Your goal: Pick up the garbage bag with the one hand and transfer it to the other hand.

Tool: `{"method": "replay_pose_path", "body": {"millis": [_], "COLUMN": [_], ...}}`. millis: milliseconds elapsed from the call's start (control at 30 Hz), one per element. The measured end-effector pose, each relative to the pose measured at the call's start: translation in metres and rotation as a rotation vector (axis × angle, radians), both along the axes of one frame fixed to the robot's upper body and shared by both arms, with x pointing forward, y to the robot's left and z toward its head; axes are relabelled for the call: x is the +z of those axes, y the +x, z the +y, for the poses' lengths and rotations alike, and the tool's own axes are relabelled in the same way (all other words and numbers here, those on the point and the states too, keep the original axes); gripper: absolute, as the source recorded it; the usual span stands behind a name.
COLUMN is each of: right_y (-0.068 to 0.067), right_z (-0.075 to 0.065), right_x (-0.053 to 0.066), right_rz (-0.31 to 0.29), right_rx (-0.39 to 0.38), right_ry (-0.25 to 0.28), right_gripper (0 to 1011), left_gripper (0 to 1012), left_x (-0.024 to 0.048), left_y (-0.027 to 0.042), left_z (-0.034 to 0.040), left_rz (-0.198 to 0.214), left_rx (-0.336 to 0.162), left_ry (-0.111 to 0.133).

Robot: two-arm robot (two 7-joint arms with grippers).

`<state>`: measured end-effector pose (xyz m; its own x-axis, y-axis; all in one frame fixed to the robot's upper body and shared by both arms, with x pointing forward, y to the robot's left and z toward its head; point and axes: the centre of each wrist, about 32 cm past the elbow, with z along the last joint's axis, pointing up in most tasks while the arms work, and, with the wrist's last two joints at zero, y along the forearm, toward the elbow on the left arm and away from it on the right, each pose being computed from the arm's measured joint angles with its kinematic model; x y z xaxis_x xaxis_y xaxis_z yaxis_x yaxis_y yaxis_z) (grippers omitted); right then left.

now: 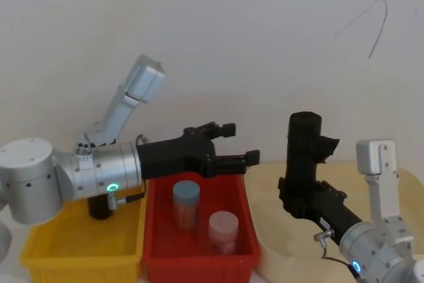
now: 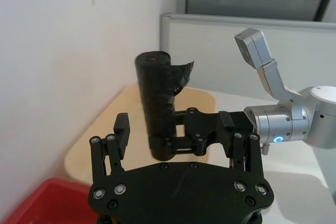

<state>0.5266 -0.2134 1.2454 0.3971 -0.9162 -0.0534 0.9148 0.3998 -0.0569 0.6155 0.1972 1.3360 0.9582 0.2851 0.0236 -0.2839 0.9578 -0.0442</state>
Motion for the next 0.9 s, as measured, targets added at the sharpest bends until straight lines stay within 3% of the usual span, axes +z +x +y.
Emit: {"method": "replay_pose_path", "body": {"millis": [133, 267, 333, 633, 900], "right_y": [0.005, 0.009, 0.012, 0.016, 0.018], "right_z": [-0.003, -0.005, -0.006, -0.008, -0.01], "right_x": [-0.002, -0.004, -0.005, -0.006, -0.007], "right_rz": [0.026, 0.045, 0.057, 0.078, 0.088], "right_rx": [-0.031, -0.056, -0.07, -0.096, -0.108], "right_ry": [-0.01, -0.017, -0.021, -0.029, -0.032], "right_gripper": [571, 655, 733, 981, 1002], "left_gripper": [1001, 1001, 1000, 1001, 1001], "left_x": [-0.0017, -0.0038, -0.0054, -0.0083, -0.0094], "left_y": [-0.0061, -0.0126, -0.0176, -0.0269, -0.0316], "left_z": [0.0066, 0.0128, 0.0177, 0.0273, 0.0317], "left_rz": [-0.002, -0.004, -0.009, -0.021, -0.027], "left_rx": [0.044, 0.096, 0.134, 0.208, 0.243], "left_ry": [-0.007, -0.013, -0.018, -0.029, -0.033]}}
